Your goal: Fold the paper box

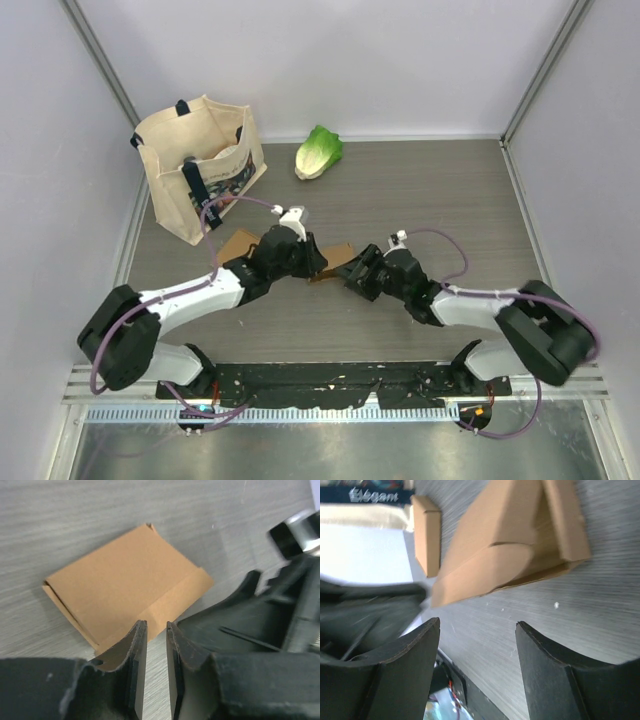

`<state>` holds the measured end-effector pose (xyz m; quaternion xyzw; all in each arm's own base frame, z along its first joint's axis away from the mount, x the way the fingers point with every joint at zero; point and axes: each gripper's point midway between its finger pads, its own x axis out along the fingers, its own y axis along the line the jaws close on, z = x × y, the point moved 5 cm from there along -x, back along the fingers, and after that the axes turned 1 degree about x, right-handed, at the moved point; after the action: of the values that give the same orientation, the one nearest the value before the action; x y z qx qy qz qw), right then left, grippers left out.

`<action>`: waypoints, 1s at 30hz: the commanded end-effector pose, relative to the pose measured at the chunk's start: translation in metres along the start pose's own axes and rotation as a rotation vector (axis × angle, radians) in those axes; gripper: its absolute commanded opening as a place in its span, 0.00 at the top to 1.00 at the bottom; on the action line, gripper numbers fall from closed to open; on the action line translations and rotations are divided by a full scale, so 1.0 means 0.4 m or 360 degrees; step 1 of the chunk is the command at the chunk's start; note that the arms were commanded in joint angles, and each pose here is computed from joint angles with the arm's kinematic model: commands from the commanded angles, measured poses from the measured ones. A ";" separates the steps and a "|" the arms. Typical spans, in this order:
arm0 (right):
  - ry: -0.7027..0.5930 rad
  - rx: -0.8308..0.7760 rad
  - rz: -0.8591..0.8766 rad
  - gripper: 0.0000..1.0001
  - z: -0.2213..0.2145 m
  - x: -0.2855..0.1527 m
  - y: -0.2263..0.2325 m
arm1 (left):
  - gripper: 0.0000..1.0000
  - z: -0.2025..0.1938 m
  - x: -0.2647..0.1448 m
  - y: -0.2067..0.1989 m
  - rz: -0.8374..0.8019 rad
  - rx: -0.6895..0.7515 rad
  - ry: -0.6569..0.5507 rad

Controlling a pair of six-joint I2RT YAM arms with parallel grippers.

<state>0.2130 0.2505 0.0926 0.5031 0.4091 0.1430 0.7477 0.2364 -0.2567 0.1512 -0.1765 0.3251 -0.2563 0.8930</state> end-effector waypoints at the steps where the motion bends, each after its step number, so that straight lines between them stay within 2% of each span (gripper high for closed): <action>1: 0.0155 -0.0523 0.0164 0.33 0.007 -0.087 0.063 | 0.78 -0.025 0.033 -0.032 -0.0208 -0.0080 0.0109; 5: 0.0155 -0.0679 0.0319 0.41 0.066 -0.158 0.148 | 0.79 -0.080 0.069 -0.009 -0.0214 -0.0122 0.0193; 7: 0.0122 -0.0701 0.0387 0.43 0.116 -0.160 0.195 | 0.80 -0.100 0.080 0.006 -0.0188 -0.0131 0.0220; 9: 0.0185 -0.0728 0.0512 0.51 0.136 -0.154 0.241 | 0.80 -0.124 0.091 0.028 -0.0138 -0.0138 0.0259; 11: 0.0260 -0.0678 0.0522 0.62 0.149 -0.105 0.222 | 0.80 -0.130 0.093 0.034 -0.0137 -0.0148 0.0274; 14: 0.0343 -0.0665 0.0527 0.73 0.145 -0.039 0.179 | 0.80 -0.121 0.083 0.036 -0.0125 -0.0122 0.0256; 17: 0.0402 -0.0646 0.0486 0.76 0.134 0.010 0.113 | 0.78 -0.091 0.054 0.019 -0.0176 -0.0082 0.0237; 21: 0.0391 -0.0607 0.0427 0.78 0.131 0.049 0.058 | 0.64 -0.030 0.000 -0.055 -0.0393 -0.0005 0.0235; 23: 0.0389 -0.0574 0.0409 0.80 0.132 0.056 0.048 | 0.62 0.015 -0.025 -0.095 -0.0482 0.0030 0.0212; 26: 0.0378 -0.0557 0.0368 0.80 0.129 0.057 0.028 | 0.62 0.067 -0.028 -0.098 -0.0422 0.0027 0.0164; 30: 0.0386 -0.0538 0.0339 0.80 0.126 0.060 0.015 | 0.75 0.102 0.027 -0.041 -0.0251 -0.0085 0.0149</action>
<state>0.2629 0.2348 0.0884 0.3901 0.4371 0.3316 0.7395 0.2420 -0.2803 0.1915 -0.2105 0.3380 -0.3682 0.8402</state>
